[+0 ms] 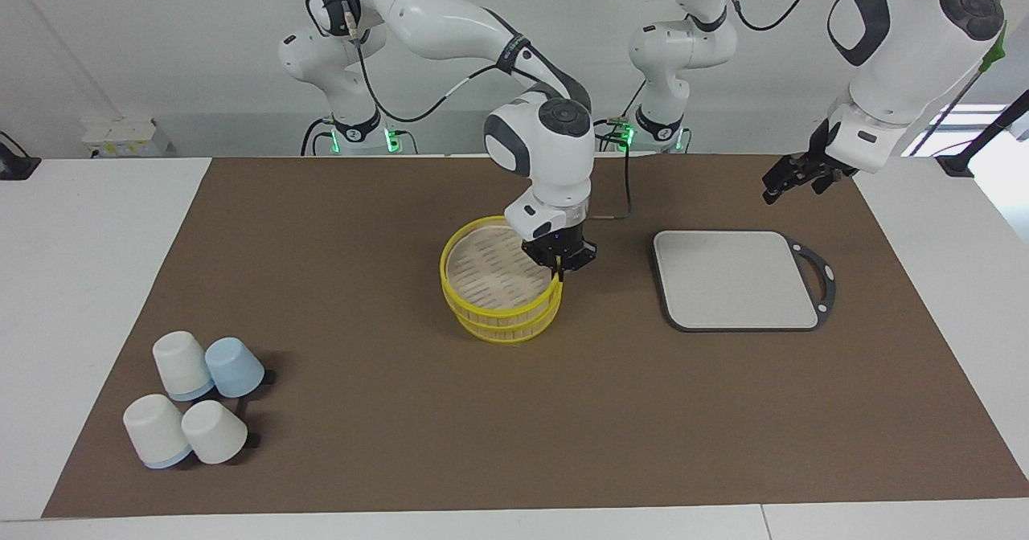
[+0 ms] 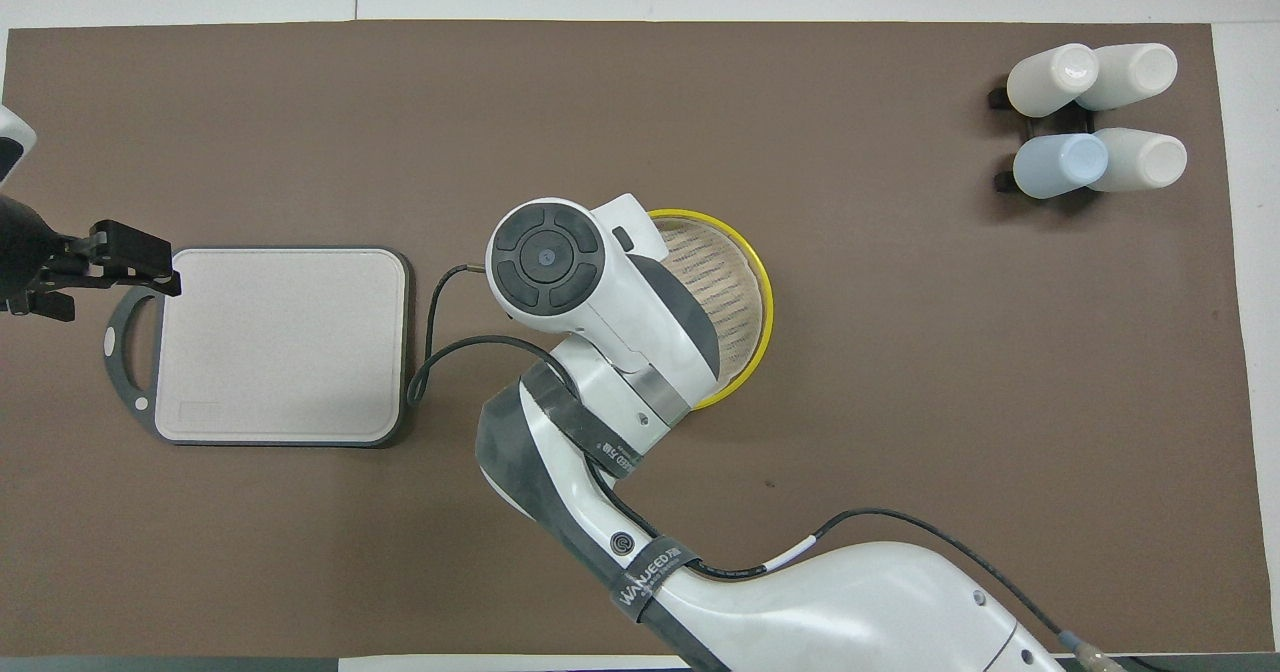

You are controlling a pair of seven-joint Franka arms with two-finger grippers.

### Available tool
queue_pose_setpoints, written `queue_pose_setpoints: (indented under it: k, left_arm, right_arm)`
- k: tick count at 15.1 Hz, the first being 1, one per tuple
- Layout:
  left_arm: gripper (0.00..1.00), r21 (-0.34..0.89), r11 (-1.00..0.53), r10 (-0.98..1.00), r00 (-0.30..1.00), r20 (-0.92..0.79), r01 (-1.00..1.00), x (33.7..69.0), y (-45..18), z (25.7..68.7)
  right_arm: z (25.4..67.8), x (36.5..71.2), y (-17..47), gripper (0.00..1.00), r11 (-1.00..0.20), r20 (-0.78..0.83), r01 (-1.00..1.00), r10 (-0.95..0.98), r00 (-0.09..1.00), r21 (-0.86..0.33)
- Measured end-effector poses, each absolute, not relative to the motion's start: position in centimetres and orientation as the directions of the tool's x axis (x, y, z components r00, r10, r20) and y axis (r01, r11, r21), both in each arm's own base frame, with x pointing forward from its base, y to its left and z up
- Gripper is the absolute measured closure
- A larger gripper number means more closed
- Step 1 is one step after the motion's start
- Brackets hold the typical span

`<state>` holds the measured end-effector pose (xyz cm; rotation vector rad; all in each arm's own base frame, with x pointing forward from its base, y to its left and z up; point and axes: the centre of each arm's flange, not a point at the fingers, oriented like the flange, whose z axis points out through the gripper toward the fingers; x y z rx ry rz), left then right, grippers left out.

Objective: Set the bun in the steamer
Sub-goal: 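Bring the lid back and lower it onto the steamer with the right gripper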

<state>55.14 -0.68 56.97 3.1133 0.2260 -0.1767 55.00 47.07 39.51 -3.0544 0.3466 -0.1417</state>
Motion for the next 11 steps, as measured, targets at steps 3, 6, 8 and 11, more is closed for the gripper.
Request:
queue_pose_setpoints:
  k: [3, 6, 8, 11]
  left_arm:
    - [0.0, 0.009, -0.99, 0.137, 0.986, -0.1, 0.139, 55.3, -1.0, 57.1]
    - [0.0, 0.011, -0.992, 0.122, 0.989, -0.087, 0.123, 55.5, -1.9, 57.4]
    - [0.0, 0.013, -0.993, 0.117, 0.99, -0.08, 0.118, 55.6, -2.2, 57.7]
    - [0.0, 0.013, -0.993, 0.116, 0.99, -0.075, 0.118, 55.6, -2.2, 57.8]
  right_arm:
    - [39.3, 54.9, 47.1, 0.91, -0.973, 0.09, -0.217, -0.224, 0.971, -0.075]
    - [39.1, 54.9, 47.1, 0.91, -0.973, 0.092, -0.217, -0.224, 0.97, -0.078]
    - [39.1, 54.9, 47.1, 0.91, -0.973, 0.093, -0.217, -0.224, 0.97, -0.079]
    - [39.0, 54.8, 47.2, 0.67, -0.974, 0.091, -0.212, -0.219, 0.971, -0.079]
